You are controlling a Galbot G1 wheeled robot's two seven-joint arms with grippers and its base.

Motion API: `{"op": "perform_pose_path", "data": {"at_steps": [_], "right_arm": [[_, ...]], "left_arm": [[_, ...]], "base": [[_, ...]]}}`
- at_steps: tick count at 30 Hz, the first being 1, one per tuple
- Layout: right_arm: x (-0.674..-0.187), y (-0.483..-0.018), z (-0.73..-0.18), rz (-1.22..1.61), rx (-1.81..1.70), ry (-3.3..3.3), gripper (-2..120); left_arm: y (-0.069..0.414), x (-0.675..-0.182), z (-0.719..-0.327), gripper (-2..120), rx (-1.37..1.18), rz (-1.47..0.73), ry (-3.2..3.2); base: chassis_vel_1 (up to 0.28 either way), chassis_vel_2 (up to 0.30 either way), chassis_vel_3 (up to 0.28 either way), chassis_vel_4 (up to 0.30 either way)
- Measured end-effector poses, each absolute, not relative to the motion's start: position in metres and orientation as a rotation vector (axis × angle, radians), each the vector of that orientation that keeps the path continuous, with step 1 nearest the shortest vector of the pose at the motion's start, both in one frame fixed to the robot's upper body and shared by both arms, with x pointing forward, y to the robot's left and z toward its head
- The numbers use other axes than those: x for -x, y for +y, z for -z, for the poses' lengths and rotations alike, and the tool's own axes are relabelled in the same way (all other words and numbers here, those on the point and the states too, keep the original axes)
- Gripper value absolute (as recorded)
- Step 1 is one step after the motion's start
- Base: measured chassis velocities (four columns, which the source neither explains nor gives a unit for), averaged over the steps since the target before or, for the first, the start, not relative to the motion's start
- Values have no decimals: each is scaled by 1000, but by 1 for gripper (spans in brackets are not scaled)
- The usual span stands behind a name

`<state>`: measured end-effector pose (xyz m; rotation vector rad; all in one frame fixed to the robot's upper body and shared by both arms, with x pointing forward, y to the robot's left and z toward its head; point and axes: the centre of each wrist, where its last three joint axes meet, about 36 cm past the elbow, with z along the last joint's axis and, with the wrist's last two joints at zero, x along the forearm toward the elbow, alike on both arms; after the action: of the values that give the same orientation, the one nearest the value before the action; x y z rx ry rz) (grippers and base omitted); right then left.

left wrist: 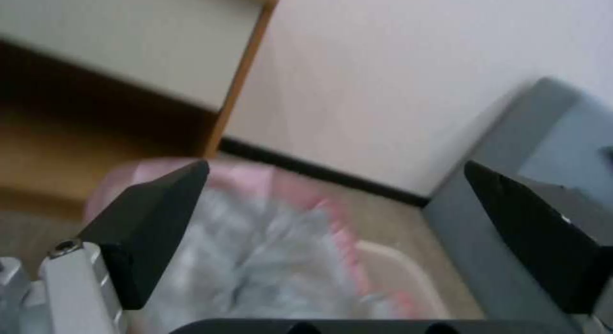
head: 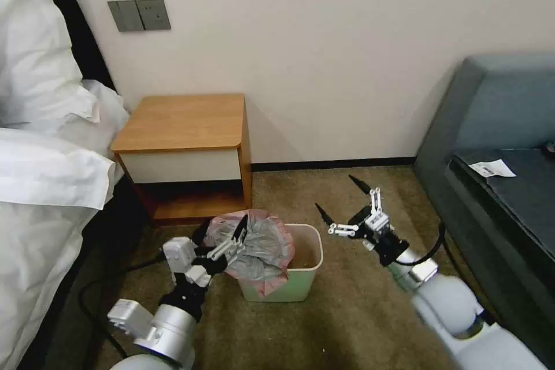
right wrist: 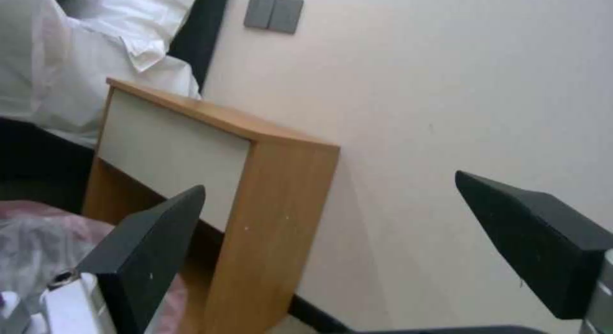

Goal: Pick up the garbage bag from the table and place it over the trash can.

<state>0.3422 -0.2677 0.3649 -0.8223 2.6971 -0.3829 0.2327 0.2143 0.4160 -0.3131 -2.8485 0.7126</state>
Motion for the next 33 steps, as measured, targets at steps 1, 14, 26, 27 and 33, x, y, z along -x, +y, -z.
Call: {"op": "perform_pose_path", "data": {"at_steps": [1, 14, 26, 27, 33], "right_arm": [[-339, -267, -364, 377, 821, 2698, 100], [-331, -266, -355, 343, 843, 2677, 100], [-322, -272, -347, 344, 851, 2672, 100], [-322, -272, -347, 344, 851, 2672, 100], [-313, -280, -350, 360, 831, 2679, 100]], "left_arm": [[214, -234, -407, 100, 297, -715, -2830], [204, -240, -375, 100, 191, -766, -2727], [204, -259, -359, 100, 112, -796, -2721], [204, -259, -359, 100, 112, -796, -2721], [208, -279, -353, 100, 73, -820, -2706]], "base": [[0, 0, 0, 0], [0, 0, 0, 0], [0, 0, 0, 0], [0, 0, 0, 0], [0, 0, 0, 0]]}}
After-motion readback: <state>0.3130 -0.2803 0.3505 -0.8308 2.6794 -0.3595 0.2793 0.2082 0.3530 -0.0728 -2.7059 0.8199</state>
